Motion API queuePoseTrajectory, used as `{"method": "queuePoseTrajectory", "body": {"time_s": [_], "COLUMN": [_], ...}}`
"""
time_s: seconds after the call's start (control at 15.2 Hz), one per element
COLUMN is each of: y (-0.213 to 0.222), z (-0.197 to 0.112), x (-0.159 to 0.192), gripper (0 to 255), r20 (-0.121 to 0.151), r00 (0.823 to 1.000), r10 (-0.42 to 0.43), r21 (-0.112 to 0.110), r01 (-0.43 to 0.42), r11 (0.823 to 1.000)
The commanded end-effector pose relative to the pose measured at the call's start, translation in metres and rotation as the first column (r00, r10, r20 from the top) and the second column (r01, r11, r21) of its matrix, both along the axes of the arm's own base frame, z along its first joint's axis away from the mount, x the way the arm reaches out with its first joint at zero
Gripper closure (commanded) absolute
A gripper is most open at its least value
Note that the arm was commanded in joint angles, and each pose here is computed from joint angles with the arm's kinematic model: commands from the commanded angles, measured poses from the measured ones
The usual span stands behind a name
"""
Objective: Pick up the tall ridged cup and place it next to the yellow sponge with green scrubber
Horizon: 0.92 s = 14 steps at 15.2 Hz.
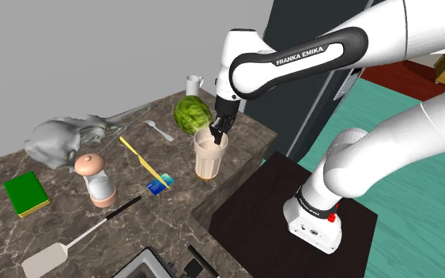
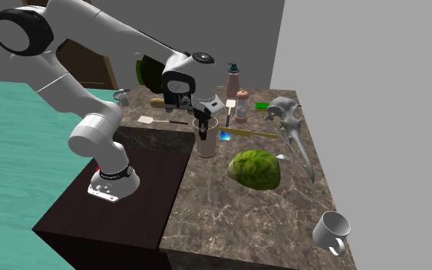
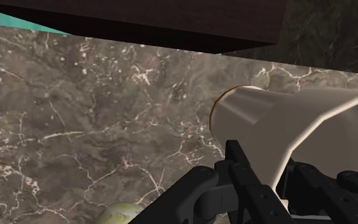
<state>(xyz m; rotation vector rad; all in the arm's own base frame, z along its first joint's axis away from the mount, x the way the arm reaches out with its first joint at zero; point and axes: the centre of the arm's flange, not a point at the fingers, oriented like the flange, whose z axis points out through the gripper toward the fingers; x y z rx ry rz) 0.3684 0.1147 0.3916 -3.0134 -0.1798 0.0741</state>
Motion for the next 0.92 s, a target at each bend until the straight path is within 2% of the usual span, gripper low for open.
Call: {"method": "queuePoseTrajectory", "body": {"time_s": [0.0, 0.86], "y": [0.000, 0.000], "z": [0.010, 0.078], "x": [0.000, 0.000], "gripper": [255, 255], "r20": [0.000, 0.000], "r00": [1.000, 1.000], "r10": [0.000, 0.000], "r21": [0.000, 0.000], "r01": [0.000, 0.000], "r11": [1.000, 1.000]}}
